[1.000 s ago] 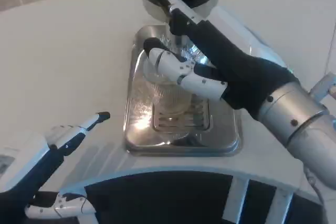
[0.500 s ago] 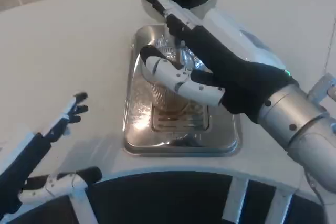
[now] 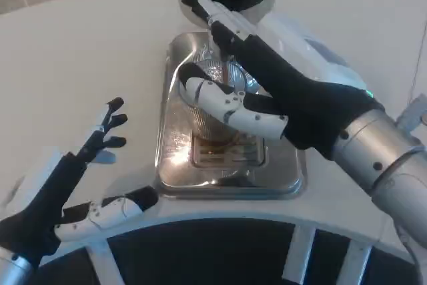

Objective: Grasp the cup under the faucet to collect the drink, then remove the cup.

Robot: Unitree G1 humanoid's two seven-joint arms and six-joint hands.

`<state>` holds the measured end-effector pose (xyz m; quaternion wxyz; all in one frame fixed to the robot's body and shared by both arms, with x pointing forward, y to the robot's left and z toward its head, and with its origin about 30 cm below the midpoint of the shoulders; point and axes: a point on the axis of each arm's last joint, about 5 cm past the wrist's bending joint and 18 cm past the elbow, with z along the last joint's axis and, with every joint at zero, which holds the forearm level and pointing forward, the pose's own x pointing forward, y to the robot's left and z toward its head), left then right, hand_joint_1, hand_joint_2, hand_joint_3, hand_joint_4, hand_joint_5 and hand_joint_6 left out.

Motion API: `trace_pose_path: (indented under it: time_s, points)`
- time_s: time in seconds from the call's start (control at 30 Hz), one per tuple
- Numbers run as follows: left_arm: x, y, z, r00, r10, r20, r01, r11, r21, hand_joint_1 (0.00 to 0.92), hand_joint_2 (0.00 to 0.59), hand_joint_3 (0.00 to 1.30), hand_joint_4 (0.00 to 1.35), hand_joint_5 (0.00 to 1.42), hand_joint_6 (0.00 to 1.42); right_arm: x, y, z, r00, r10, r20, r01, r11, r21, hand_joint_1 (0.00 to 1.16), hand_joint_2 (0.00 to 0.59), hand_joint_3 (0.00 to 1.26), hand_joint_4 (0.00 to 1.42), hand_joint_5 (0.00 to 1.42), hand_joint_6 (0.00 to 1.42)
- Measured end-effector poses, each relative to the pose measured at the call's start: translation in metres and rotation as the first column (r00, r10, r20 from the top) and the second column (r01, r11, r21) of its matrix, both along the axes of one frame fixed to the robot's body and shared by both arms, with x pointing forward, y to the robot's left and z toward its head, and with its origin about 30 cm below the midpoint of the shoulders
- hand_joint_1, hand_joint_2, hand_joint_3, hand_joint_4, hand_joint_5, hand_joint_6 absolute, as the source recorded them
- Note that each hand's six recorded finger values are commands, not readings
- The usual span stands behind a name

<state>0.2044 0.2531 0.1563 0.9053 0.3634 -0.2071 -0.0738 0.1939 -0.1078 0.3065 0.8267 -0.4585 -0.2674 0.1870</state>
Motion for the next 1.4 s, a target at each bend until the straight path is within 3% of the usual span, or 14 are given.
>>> trace_pose_path:
  time_s: [0.27, 0.4, 1.0, 1.4]
  points:
    - [0.01, -0.014, 0.002, 0.999, -0.012, 0.04, 0.014, 0.997, -0.074, 0.49, 0.061, 0.0, 0.0, 0.31, 0.37, -0.002, 0.0001, -0.0005, 1.0, -0.005, -0.001, 0.005, 1.0, 0.006, 0.2, 0.514, 0.0, 0.0, 0.0, 0.0]
    - [0.014, -0.019, 0.001, 0.999, -0.015, 0.045, 0.019, 0.995, -0.096, 0.525, 0.065, 0.0, 0.0, 0.31, 0.37, -0.002, 0.0001, -0.0008, 1.0, -0.004, -0.002, 0.004, 1.0, 0.008, 0.2, 0.52, 0.0, 0.0, 0.0, 0.0]
    - [0.039, -0.034, -0.007, 1.0, 0.002, 0.02, 0.0, 0.994, -0.111, 0.526, 0.071, 0.0, 0.0, 0.33, 0.37, -0.002, -0.0001, -0.0012, 0.9999, -0.002, -0.011, 0.003, 1.0, 0.025, 0.22, 0.524, 0.0, 0.0, 0.0, 0.0]
    - [0.058, -0.043, -0.005, 0.999, 0.022, 0.029, -0.018, 0.994, -0.112, 0.52, 0.07, 0.0, 0.0, 0.33, 0.37, -0.002, -0.0006, -0.0008, 0.9999, -0.003, -0.014, 0.003, 1.0, 0.028, 0.22, 0.52, 0.0, 0.0, 0.0, 0.0]
